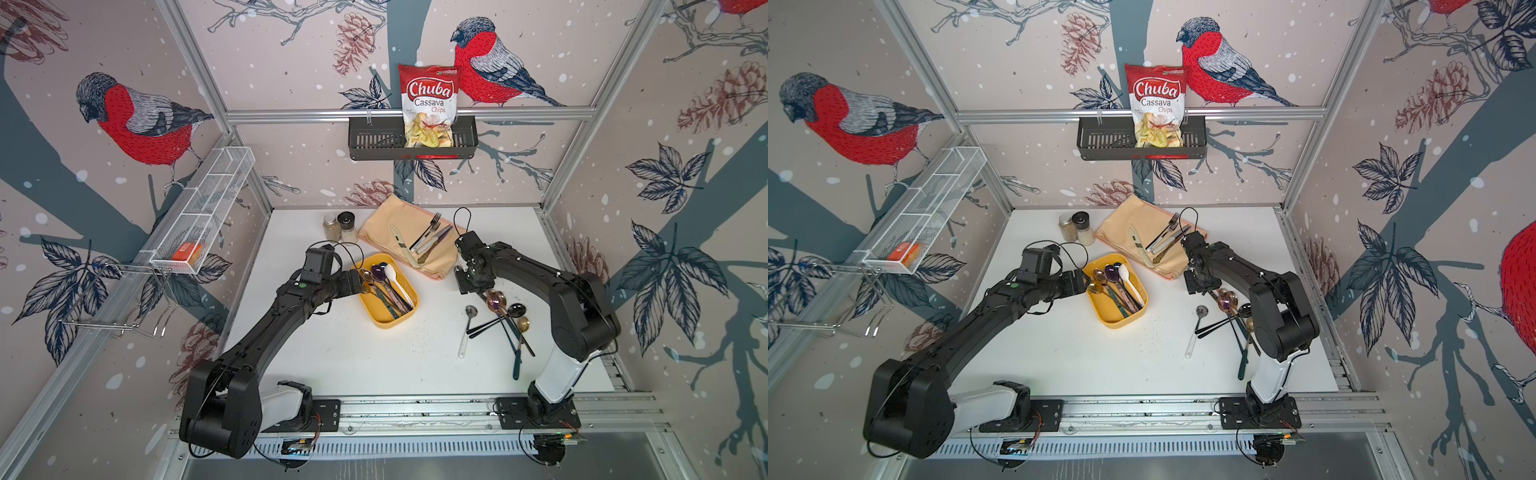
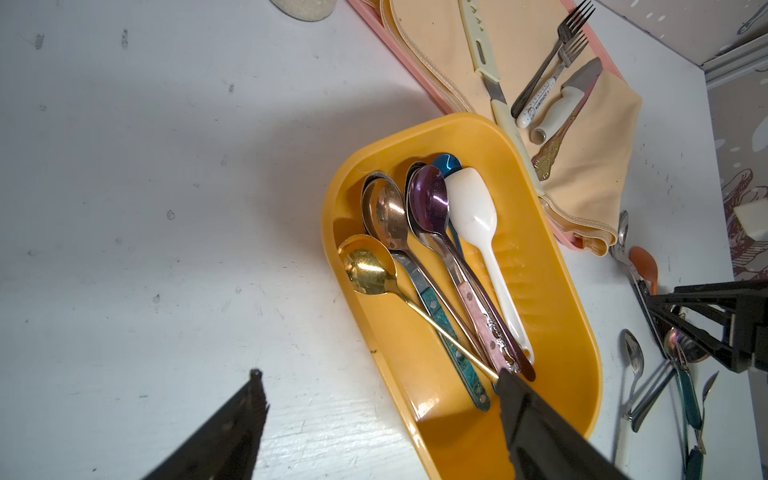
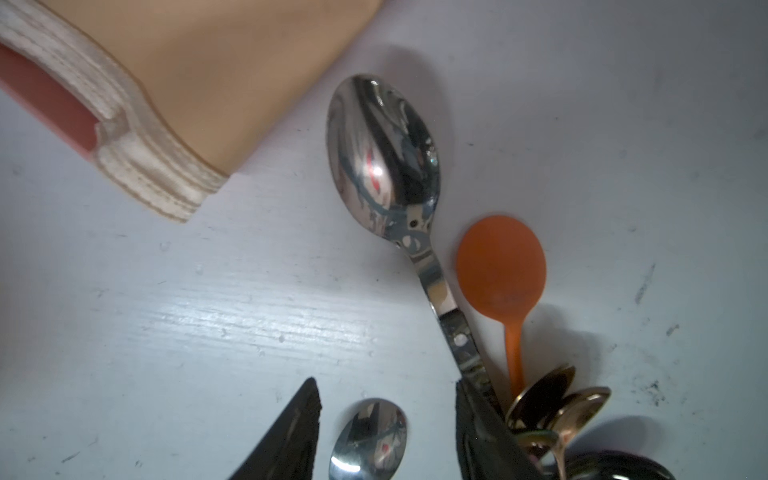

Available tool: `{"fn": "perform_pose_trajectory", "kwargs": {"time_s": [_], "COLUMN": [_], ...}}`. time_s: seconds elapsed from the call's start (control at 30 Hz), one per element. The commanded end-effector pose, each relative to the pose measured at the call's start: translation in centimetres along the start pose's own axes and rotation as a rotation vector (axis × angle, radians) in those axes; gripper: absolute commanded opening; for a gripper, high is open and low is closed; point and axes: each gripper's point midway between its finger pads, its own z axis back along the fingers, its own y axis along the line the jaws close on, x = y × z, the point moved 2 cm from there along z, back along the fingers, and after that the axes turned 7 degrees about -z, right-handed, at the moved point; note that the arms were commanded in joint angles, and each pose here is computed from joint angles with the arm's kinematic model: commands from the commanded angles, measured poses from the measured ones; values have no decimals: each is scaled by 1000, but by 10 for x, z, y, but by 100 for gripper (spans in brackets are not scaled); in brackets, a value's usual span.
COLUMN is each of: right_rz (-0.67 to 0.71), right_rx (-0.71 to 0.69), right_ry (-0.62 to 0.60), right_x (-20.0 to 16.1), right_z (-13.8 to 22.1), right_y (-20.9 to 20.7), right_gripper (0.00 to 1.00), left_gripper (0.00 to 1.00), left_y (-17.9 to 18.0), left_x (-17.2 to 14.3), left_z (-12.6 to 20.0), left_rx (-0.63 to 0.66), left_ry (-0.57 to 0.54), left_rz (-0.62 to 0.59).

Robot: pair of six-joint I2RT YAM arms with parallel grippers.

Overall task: Put the spoon into the storage box
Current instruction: Pick up the spoon from the center of the board.

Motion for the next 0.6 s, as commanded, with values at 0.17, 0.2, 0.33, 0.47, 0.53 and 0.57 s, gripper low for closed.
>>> {"fn": "perform_pose_trajectory", "kwargs": {"time_s": [0.17, 0.2, 0.33, 0.47, 0.53, 0.57], "right_rz": [-3, -2, 8, 1, 8, 9], "right_rx": [-31, -39, -35, -24, -8, 2], "right_ry": [-11, -7, 7, 21, 35, 40], "right_x": [6, 6, 6, 5, 2, 1], "right_z": [-15, -18, -24, -30, -33, -34], "right_y": [-18, -21, -24, -24, -22, -20], "right_gripper": [54, 54, 52, 51, 48, 47], "left_gripper": [89, 89, 89, 89, 89, 89], "left_y": [-2, -3, -4, -5, -4, -5], "left_x": [-3, -3, -1, -2, -2, -3], "left_z": [-2, -3, -3, -3, -4, -4], "left_rx": [0, -1, 2, 1, 3, 2], "left_ry": [6, 7, 5, 8, 10, 12], "left_rz": [8, 6, 1, 1, 1, 0]}}
